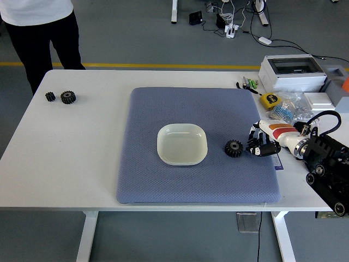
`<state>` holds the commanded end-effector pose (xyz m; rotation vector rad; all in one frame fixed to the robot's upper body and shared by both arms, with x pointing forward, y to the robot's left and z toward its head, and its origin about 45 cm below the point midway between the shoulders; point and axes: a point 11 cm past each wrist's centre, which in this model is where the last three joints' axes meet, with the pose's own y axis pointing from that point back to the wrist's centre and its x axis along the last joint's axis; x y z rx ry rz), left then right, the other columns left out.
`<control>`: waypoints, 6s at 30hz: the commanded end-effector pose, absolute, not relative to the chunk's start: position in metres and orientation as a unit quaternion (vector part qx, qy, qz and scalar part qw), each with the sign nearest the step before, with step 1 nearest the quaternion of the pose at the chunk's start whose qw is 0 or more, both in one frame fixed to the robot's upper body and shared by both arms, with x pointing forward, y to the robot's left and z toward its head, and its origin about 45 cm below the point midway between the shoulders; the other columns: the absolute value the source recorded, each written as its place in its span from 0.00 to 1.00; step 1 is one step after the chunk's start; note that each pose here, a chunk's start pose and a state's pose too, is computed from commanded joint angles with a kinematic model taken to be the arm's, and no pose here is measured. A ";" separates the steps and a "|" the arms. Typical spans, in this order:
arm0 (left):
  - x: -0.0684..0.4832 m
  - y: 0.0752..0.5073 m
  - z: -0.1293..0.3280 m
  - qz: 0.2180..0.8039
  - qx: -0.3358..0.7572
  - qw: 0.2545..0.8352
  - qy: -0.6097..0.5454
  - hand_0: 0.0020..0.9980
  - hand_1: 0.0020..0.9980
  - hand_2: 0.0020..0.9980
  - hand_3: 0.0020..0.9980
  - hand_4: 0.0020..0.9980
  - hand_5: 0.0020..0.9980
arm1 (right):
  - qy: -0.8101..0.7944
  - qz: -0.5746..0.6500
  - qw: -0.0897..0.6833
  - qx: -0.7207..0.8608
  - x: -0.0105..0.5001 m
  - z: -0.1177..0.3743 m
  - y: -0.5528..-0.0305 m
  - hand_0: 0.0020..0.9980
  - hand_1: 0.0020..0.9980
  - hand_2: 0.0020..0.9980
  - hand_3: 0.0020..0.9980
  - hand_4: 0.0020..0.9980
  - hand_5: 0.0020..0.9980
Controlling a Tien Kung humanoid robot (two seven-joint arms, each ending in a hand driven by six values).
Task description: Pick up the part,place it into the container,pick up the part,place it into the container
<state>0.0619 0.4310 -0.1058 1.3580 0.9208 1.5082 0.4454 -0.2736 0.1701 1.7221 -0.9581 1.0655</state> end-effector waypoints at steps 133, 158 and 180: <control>0.067 0.433 -0.104 0.607 0.548 0.444 0.366 0.71 0.67 0.67 0.57 0.60 0.57 | -0.321 0.476 0.411 0.708 0.452 0.188 -0.203 0.09 0.29 0.42 0.49 0.73 0.39; 0.072 0.434 -0.103 0.609 0.546 0.445 0.363 0.71 0.67 0.67 0.57 0.60 0.57 | -0.278 0.506 0.350 0.738 0.447 0.206 -0.101 0.10 0.29 0.43 0.49 0.72 0.41; 0.078 0.433 -0.102 0.610 0.544 0.448 0.362 0.71 0.67 0.67 0.57 0.60 0.57 | -0.266 0.472 0.390 0.744 0.446 0.170 -0.102 0.30 0.48 0.57 0.56 0.87 0.40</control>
